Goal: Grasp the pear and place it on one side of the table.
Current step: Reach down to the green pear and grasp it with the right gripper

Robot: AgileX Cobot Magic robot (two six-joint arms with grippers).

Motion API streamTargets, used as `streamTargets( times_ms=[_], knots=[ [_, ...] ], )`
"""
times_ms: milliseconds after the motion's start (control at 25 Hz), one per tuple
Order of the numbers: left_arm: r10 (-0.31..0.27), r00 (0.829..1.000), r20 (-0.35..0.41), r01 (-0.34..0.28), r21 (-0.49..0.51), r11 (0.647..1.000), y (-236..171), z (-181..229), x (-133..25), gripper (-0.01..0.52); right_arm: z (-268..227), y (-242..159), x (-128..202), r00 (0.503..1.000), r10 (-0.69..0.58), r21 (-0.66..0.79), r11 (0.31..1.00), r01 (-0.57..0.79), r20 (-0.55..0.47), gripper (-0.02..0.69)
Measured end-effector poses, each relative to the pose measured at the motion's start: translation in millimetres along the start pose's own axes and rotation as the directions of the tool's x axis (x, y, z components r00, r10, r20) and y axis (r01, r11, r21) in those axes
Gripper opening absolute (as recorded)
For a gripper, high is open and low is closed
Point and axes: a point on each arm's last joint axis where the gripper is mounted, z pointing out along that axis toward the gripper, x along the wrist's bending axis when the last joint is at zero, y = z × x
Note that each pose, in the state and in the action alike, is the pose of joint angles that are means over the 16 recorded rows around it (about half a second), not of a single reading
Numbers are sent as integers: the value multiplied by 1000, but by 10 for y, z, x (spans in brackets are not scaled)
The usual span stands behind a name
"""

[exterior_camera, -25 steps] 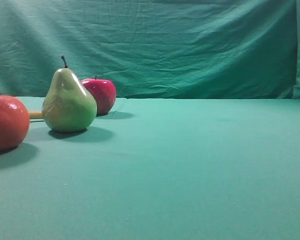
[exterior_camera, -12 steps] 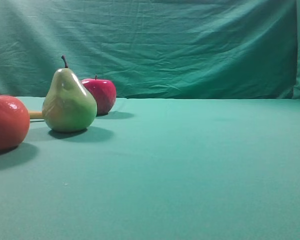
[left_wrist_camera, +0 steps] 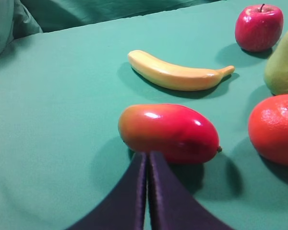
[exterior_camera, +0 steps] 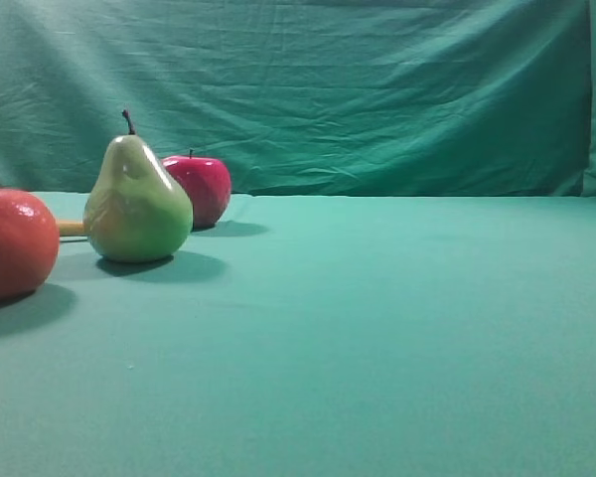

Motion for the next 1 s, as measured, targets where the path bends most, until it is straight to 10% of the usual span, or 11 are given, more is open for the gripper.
streamTargets(
  times_ms=[640,1000],
  knots=[
    [0,1000,0,0,0,1000,0,0,0,0,1270,506,598,897,-221,399,836,377,-384,26],
    [0,1000,0,0,0,1000,0,0,0,0,1987,380,1589,732,-285,316,763,564,-619,317]
  ],
)
